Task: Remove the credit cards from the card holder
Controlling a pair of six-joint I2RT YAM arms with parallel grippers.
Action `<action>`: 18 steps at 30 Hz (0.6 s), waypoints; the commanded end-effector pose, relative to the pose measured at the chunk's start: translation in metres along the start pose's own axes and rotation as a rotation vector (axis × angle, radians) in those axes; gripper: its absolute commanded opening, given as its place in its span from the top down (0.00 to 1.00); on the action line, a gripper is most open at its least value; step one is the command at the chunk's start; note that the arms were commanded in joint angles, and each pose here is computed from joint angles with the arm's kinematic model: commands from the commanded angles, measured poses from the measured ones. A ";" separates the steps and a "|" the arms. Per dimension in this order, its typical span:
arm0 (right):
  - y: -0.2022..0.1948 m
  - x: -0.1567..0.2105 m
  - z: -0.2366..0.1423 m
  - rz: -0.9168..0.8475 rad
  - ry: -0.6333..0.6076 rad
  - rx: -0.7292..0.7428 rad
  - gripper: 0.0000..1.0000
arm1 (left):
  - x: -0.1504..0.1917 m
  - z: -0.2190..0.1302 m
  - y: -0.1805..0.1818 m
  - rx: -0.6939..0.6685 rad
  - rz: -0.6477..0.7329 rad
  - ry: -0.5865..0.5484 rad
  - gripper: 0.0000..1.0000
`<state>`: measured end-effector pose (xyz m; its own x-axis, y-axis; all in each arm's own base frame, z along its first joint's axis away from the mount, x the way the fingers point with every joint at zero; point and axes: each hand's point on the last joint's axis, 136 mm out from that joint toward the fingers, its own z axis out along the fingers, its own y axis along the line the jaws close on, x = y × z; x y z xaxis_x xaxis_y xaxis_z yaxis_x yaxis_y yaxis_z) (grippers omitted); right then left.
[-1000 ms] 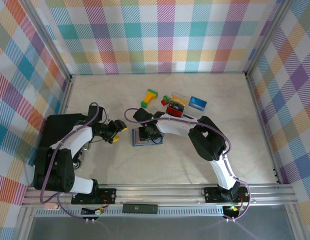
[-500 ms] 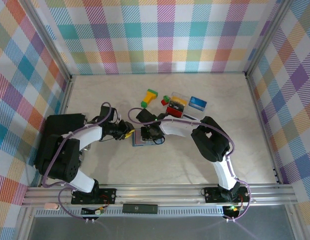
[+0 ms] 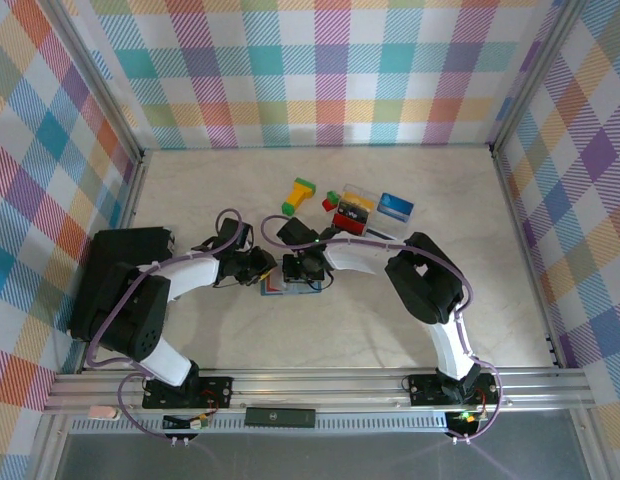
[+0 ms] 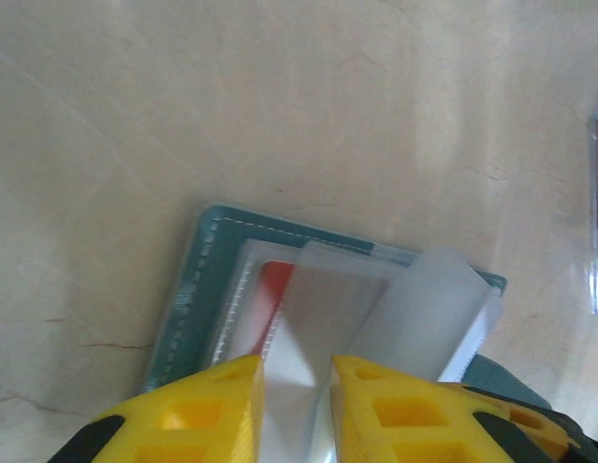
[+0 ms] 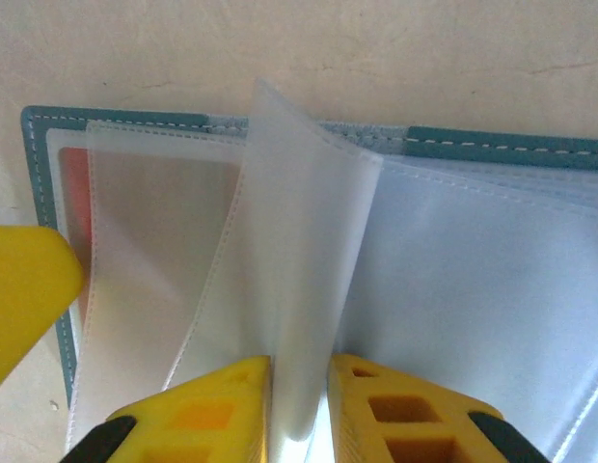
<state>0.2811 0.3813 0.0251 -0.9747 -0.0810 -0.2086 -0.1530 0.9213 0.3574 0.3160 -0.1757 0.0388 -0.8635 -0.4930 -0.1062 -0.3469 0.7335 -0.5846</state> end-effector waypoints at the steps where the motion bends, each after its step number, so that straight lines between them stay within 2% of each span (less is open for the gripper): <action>1: -0.013 0.018 0.005 0.017 0.060 0.019 0.78 | 0.002 -0.006 0.007 -0.045 0.018 -0.013 0.75; 18: -0.003 0.004 -0.008 0.014 0.007 -0.002 0.77 | 0.027 -0.010 -0.006 0.010 0.099 0.102 0.73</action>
<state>0.2813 0.3813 0.0264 -0.9753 -0.0732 -0.2083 -0.1495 0.9133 0.3789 0.2976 -0.1827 0.0365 -0.9046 -0.4196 -0.0752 -0.3058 0.7617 -0.5712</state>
